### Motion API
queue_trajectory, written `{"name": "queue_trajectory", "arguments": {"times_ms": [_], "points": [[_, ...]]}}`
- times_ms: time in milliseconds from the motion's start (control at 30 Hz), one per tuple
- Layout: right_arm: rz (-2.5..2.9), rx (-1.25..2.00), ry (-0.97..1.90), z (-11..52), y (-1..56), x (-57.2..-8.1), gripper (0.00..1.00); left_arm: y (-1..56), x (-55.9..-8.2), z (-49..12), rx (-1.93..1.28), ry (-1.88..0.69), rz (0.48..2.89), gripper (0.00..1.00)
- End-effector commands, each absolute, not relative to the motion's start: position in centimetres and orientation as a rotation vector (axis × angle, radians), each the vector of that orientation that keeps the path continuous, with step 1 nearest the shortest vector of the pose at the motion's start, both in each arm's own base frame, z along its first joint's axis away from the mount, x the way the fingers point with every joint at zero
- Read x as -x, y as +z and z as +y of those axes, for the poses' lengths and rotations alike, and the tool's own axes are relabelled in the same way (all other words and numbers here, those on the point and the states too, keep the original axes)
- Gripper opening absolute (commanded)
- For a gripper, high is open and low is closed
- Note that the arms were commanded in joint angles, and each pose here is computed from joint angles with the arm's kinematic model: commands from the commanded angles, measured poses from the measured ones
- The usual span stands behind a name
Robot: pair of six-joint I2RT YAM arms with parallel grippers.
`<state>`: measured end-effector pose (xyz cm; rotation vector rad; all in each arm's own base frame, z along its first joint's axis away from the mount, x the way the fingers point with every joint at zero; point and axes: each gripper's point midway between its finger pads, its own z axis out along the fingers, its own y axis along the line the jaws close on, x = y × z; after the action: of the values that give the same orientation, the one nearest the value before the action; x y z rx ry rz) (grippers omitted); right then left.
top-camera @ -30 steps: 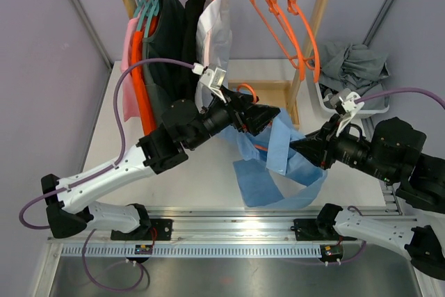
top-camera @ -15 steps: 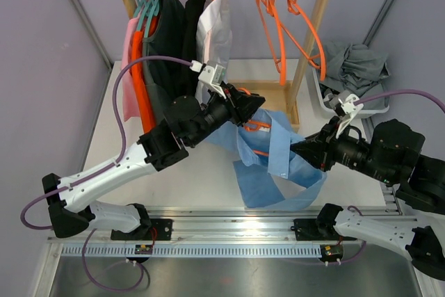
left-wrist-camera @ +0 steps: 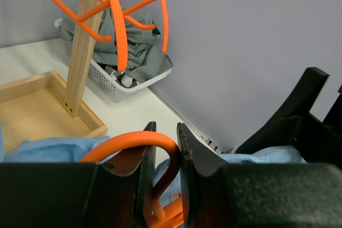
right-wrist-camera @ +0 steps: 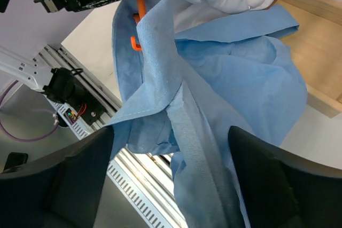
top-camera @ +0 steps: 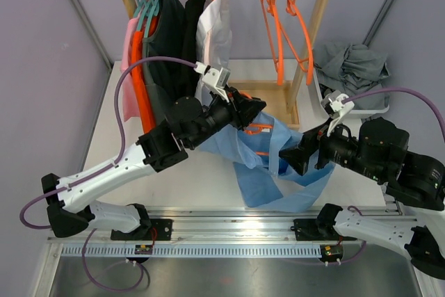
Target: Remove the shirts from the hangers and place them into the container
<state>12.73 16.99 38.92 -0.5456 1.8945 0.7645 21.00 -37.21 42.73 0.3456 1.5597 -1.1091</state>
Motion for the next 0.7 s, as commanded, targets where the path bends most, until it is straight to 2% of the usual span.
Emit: {"name": "queue_trajectory", "arguments": {"times_ms": [0, 300, 433, 500, 533, 600, 633, 667], "points": [[1.904, 0.54, 0.721, 17.0, 38.5, -13.5, 0.99, 52.1, -19.4, -34.9, -0.244, -1.245, 1.316, 0.2], [1.902, 0.521, 0.661, 14.0, 38.2, -12.4, 0.99, 54.7, -20.6, -30.4, -0.225, -1.01, 1.268, 0.2], [1.89, 0.512, 0.652, 13.2, 37.9, -12.1, 1.0, 56.3, -20.0, -28.0, -0.201, -0.982, 1.223, 0.2], [1.887, 0.516, 0.657, 13.2, 37.8, -12.0, 0.93, 56.8, -20.1, -26.9, -0.182, -0.948, 1.208, 0.2], [1.882, 0.513, 0.66, 13.2, 37.8, -12.0, 0.87, 57.0, -20.3, -26.6, -0.173, -0.934, 1.206, 0.2], [1.876, 0.514, 0.657, 13.0, 37.8, -12.0, 0.38, 57.0, -20.4, -26.1, -0.17, -0.912, 1.214, 0.2], [1.866, 0.497, 0.65, 12.7, 38.0, -12.0, 0.08, 57.3, -20.2, -25.8, -0.168, -0.914, 1.205, 0.2], [1.865, 0.48, 0.639, 12.4, 38.1, -12.2, 0.0, 57.4, -20.2, -25.7, -0.168, -0.914, 1.203, 0.2]]}}
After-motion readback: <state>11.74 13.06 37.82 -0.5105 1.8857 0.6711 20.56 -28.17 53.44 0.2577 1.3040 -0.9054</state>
